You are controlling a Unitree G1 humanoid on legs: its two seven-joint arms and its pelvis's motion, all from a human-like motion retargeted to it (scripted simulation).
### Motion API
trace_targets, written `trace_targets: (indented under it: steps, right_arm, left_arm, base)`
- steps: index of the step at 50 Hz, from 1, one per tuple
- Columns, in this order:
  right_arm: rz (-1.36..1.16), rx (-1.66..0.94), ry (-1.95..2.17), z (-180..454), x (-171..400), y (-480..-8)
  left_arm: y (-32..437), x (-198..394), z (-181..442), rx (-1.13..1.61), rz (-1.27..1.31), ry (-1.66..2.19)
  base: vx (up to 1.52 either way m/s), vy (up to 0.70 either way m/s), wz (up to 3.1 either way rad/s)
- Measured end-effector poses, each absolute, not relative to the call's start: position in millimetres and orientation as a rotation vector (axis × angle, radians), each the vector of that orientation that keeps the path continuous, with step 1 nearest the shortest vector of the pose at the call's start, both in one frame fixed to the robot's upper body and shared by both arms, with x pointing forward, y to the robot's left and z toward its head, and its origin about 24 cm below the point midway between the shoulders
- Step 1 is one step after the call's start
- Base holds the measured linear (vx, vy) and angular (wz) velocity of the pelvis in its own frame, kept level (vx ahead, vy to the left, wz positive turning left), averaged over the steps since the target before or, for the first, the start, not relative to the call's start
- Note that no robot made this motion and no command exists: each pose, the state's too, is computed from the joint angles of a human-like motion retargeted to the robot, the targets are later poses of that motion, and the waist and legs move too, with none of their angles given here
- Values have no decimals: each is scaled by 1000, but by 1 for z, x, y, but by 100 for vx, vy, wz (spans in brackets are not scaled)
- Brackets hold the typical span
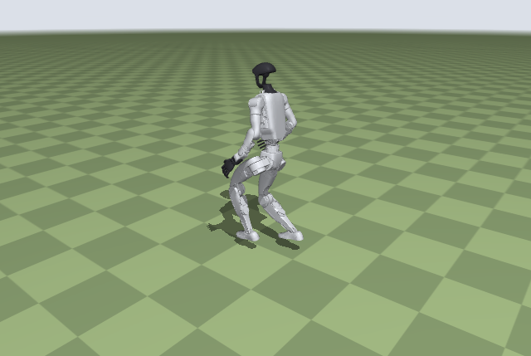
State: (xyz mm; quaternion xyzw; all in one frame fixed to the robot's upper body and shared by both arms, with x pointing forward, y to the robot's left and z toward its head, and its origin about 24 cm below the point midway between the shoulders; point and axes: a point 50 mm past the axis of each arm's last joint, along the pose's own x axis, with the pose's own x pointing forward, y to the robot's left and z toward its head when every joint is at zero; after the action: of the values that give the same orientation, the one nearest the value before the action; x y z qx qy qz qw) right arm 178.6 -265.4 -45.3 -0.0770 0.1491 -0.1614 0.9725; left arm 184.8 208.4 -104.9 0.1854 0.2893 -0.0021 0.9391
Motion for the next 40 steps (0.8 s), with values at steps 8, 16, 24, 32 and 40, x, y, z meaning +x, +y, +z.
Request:
trace_targets:
  steps: [8, 16, 24, 32, 40]
  right_arm:
    - [-319, -158, 432, -70, 160, -262]
    - [-357, -141, 475, -78, 138, -262]
    - [-376, -55, 444, -75, 133, -250]
    - [-281, -11, 448, -78, 140, -231]
    - [-241, -98, 458, -80, 154, -237]
  left_arm:
    - [199, 202, -85, 370, -35, 450]
    - [195, 228, -56, 391, 13, 279]
    - [172, 253, -27, 418, 6, 94]
    - [149, 260, -14, 434, -81, 7]
    - [168, 246, -44, 443, -20, 178]
  base:
    - [-30, 0, -28]
    - [-25, 4, -32]
    - [-25, 8, 0]
    - [-29, 11, 2]
    - [-28, 9, -4]
